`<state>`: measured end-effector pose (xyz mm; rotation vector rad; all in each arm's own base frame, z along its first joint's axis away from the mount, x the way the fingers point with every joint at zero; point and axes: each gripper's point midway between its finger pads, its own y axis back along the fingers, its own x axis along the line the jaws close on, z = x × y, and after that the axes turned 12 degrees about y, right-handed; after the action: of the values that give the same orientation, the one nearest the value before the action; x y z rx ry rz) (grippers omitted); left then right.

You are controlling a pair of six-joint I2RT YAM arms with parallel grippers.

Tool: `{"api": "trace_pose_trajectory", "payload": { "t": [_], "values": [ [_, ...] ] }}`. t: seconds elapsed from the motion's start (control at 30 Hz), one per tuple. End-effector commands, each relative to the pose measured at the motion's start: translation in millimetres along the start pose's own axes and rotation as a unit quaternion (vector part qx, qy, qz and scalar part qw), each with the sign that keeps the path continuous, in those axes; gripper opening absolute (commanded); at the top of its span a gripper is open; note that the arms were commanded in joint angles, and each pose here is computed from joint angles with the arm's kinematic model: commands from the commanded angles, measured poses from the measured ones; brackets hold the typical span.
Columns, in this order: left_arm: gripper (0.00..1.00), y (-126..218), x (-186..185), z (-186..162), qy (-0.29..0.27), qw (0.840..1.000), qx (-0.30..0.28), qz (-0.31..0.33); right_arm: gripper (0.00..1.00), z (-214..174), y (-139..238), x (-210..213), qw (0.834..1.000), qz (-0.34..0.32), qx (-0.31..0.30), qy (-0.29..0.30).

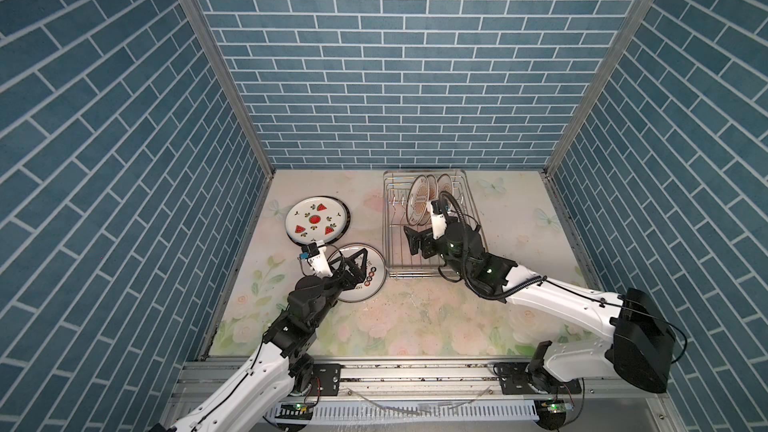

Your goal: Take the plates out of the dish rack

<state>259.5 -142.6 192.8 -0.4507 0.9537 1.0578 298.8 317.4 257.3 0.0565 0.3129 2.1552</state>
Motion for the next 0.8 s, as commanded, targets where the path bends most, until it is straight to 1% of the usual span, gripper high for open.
{"api": "trace_pose_trajectory", "payload": {
  "t": [0.0, 0.07, 0.1, 0.23, 0.3, 0.37, 0.5, 0.6, 0.7, 0.77],
  "values": [
    [1.0, -4.4, -44.8, 14.7, -0.001, 0.996, -0.018, -0.09, 0.99, 22.1, 5.6, -29.6, 0.997, -0.066, -0.027, 0.024],
    [1.0, -10.8, -53.6, 15.1, 0.001, 0.995, -0.008, -0.096, 0.99, 32.2, 2.9, -38.2, 0.995, -0.084, -0.038, 0.03],
    [1.0, -13.7, -57.4, 14.1, -0.003, 0.995, -0.004, -0.099, 0.99, 35.0, 0.5, -41.8, 0.995, -0.089, -0.032, 0.033],
    [1.0, -23.0, -67.0, 5.6, -0.006, 0.992, 0.013, -0.126, 0.99, 41.1, -18.8, -60.2, 0.994, -0.109, 0.017, 0.029],
    [1.0, -27.2, -63.5, 1.7, -0.007, 0.993, 0.021, -0.119, 0.98, 39.5, -31.9, -68.0, 0.993, -0.111, 0.042, 0.012],
    [1.0, -30.0, -55.8, -0.6, -0.005, 0.994, 0.023, -0.103, 0.95, 40.5, -44.8, -74.7, 0.992, -0.116, 0.056, -0.002],
    [1.0, -32.9, -39.1, -2.3, 0.004, 0.997, 0.014, -0.074, 0.9, 40.4, -65.6, -83.6, 0.987, -0.142, 0.071, -0.004],
    [1.0, -32.3, -41.6, -3.5, -0.007, 0.997, 0.016, -0.081, 0.86, 37.9, -82.7, -86.0, 0.985, -0.148, 0.087, 0.001],
    [1.0, -31.7, -48.0, -5.7, -0.014, 0.995, 0.025, -0.094, 0.8, 32.1, -101.1, -86.0, 0.983, -0.145, 0.112, 0.003],
    [1.0, -31.6, -49.4, -7.1, -0.017, 0.995, 0.027, -0.099, 0.72, 28.6, -111.7, -86.9, 0.981, -0.148, 0.124, 0.007]
  ]
}}
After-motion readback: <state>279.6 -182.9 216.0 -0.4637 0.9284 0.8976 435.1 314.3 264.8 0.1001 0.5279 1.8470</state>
